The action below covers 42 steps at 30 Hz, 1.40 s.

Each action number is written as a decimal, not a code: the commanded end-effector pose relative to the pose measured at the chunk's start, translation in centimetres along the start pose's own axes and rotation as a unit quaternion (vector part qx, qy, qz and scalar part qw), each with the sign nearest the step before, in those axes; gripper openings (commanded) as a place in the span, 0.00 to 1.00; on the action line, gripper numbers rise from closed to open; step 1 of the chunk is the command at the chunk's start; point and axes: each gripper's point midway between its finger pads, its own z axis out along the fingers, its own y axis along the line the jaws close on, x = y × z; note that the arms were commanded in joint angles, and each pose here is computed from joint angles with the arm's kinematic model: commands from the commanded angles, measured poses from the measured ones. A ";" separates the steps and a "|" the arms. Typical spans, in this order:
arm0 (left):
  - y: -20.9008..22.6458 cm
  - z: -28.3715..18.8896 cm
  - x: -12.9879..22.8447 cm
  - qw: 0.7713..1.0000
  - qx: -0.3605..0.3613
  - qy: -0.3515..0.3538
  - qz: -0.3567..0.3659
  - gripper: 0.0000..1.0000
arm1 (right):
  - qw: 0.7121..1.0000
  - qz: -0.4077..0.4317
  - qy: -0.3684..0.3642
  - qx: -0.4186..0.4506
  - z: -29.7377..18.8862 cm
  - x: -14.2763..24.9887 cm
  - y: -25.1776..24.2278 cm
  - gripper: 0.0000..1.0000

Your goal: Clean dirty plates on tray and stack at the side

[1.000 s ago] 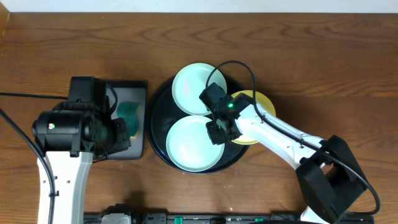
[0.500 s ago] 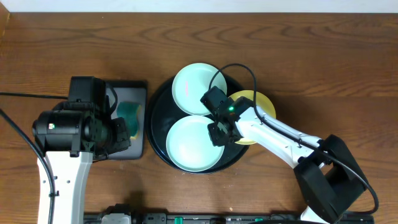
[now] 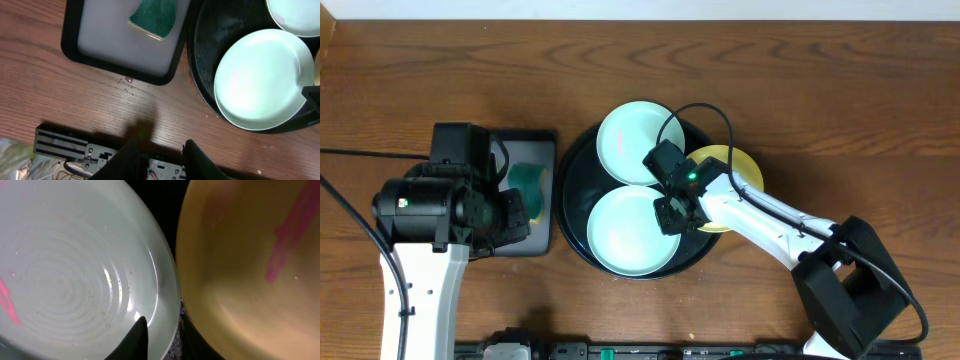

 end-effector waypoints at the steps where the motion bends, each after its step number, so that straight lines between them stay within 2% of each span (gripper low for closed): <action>1: 0.3 0.2 -0.1 1.000 -0.009 0.000 -0.007 0.31 | 1.000 0.002 -0.010 0.003 0.3 -0.4 -0.1 0.20; 4: 0.3 0.2 -0.3 1.000 -0.007 -0.004 -0.007 0.31 | 0.999 -0.011 -0.036 -0.009 -0.3 -2.1 0.4 0.25; 10: 0.3 0.2 -0.4 1.000 -0.007 -0.006 -0.007 0.31 | 0.997 -0.012 -0.080 -0.016 -5.4 -6.6 -0.9 0.38; 15: 0.2 0.2 -0.7 1.000 -0.005 -0.012 -0.007 0.32 | 0.990 -0.006 -0.136 -0.021 -8.9 -10.8 -3.2 0.42; 20: 0.1 0.2 -0.9 1.000 -0.004 -0.018 -0.007 0.32 | 0.988 0.011 -0.156 -0.019 -8.5 -12.2 -5.0 0.44; 26: -0.2 0.2 -1.8 0.999 0.002 -0.034 -0.007 0.32 | 0.982 -0.011 -0.186 -0.023 -6.9 -13.3 -4.9 0.45; 34: -0.3 0.0 -3.8 0.997 0.001 -0.076 -0.003 0.38 | 0.973 -0.007 -0.229 -0.007 -5.7 -14.5 -5.7 0.47; 36: -0.5 0.0 -4.3 0.996 0.004 -0.084 -0.003 0.38 | 0.971 -0.005 -0.237 0.000 -5.4 -14.7 -6.1 0.49; 40: -0.7 0.3 -4.8 0.996 0.004 -0.086 -0.003 0.39 | 0.967 -0.005 -0.255 -0.002 -4.7 -14.9 -6.2 0.61; 42: -0.7 0.5 -4.8 0.997 0.003 -0.082 -0.003 0.38 | 0.965 -0.005 -0.262 -0.003 -4.4 -15.0 -6.2 0.63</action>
